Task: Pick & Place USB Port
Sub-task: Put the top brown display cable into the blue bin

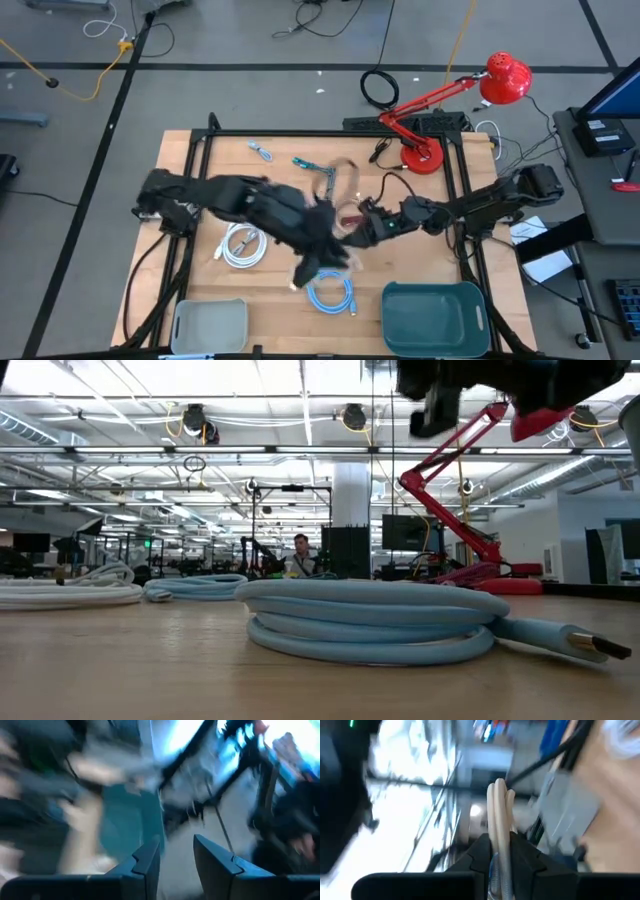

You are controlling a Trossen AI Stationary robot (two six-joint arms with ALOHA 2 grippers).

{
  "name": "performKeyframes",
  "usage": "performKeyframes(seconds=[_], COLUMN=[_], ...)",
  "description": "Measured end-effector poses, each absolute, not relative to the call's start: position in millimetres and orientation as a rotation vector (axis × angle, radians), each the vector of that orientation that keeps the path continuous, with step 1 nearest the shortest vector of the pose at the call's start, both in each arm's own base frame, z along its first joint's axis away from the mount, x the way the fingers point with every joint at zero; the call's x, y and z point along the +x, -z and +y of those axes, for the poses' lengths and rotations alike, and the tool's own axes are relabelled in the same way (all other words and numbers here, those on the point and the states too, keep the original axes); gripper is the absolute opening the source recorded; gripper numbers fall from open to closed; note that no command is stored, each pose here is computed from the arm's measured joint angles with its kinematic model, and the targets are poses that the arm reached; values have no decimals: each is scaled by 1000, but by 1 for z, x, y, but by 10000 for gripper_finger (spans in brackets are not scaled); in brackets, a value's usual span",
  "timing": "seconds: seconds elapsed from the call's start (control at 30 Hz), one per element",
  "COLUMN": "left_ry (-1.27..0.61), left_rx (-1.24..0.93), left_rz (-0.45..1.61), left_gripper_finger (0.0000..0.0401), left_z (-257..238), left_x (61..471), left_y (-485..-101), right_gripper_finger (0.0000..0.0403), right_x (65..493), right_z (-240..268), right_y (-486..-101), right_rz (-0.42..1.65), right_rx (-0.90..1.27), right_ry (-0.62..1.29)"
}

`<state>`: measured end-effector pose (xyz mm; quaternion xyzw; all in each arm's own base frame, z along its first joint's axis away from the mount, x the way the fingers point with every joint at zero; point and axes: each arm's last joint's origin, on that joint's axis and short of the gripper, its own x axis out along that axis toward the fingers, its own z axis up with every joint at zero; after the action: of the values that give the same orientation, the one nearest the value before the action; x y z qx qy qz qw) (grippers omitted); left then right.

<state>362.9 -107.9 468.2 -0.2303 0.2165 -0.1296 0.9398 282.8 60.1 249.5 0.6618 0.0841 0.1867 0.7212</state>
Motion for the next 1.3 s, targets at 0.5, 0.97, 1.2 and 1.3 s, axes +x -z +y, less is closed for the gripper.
performKeyframes(seconds=[0.5,0.97,1.2,1.3], left_ry=[-19,-74,-118,-125], left_rx=[-371,-421,-419,-418], left_rz=[391,544,544,542], left_gripper_finger=[92,92,92,92], left_z=[-149,-169,-160,-156], left_x=[334,378,380,381], left_y=[-470,-415,-414,-414], right_gripper_finger=[34,31,30,30], right_x=[145,91,89,90], right_z=[100,126,135,133], right_y=[-285,-262,-277,-287], right_rz=[545,752,554,411], right_rx=[1055,937,953,917], right_ry=[-274,-157,-236,-227])
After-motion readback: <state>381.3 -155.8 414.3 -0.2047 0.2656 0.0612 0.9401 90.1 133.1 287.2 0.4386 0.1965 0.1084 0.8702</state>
